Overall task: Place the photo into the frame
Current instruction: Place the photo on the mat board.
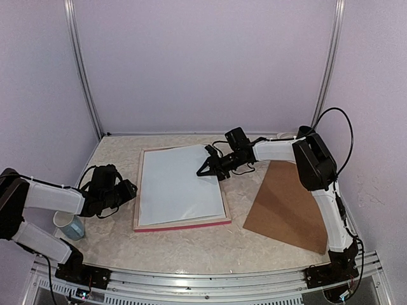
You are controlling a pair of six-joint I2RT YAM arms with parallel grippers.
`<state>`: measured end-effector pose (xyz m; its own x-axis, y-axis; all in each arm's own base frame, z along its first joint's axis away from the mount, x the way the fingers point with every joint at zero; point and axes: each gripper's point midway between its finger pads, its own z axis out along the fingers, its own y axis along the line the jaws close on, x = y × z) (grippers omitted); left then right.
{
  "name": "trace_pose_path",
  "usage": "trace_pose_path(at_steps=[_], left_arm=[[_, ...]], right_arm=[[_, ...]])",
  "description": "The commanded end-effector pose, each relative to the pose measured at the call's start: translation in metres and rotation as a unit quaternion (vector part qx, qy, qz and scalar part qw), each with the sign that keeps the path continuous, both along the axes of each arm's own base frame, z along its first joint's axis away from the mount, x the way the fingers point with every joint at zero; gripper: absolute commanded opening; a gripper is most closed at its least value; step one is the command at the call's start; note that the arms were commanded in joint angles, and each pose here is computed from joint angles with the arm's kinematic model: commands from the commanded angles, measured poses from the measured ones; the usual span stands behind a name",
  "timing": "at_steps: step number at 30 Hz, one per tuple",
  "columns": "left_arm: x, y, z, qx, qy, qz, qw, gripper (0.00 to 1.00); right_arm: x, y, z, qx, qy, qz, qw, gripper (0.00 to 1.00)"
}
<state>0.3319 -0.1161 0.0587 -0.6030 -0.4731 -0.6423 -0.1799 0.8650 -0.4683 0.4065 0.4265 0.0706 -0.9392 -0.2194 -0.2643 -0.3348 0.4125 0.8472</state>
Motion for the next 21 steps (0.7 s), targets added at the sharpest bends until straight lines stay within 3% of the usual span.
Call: trace_pose_path(at_steps=[1,9,21], left_arm=[[0.002,0.0,-0.001,-0.004,-0.001,0.0,1.0,0.52],[0.001,0.001,0.0,-0.006,-0.003,0.001,1.0,0.52],[0.0,0.001,0.002,-0.009,-0.005,0.002,1.0,0.53]], right_arm=[[0.006,-0.007,0.0,-0.035,-0.014,-0.01,0.999,0.47],[0.018,-0.023,0.006,-0.104,-0.055,-0.038,0.992,0.61],[0.028,-0.034,0.019,-0.144,-0.089,-0.059,0.984,0.67]])
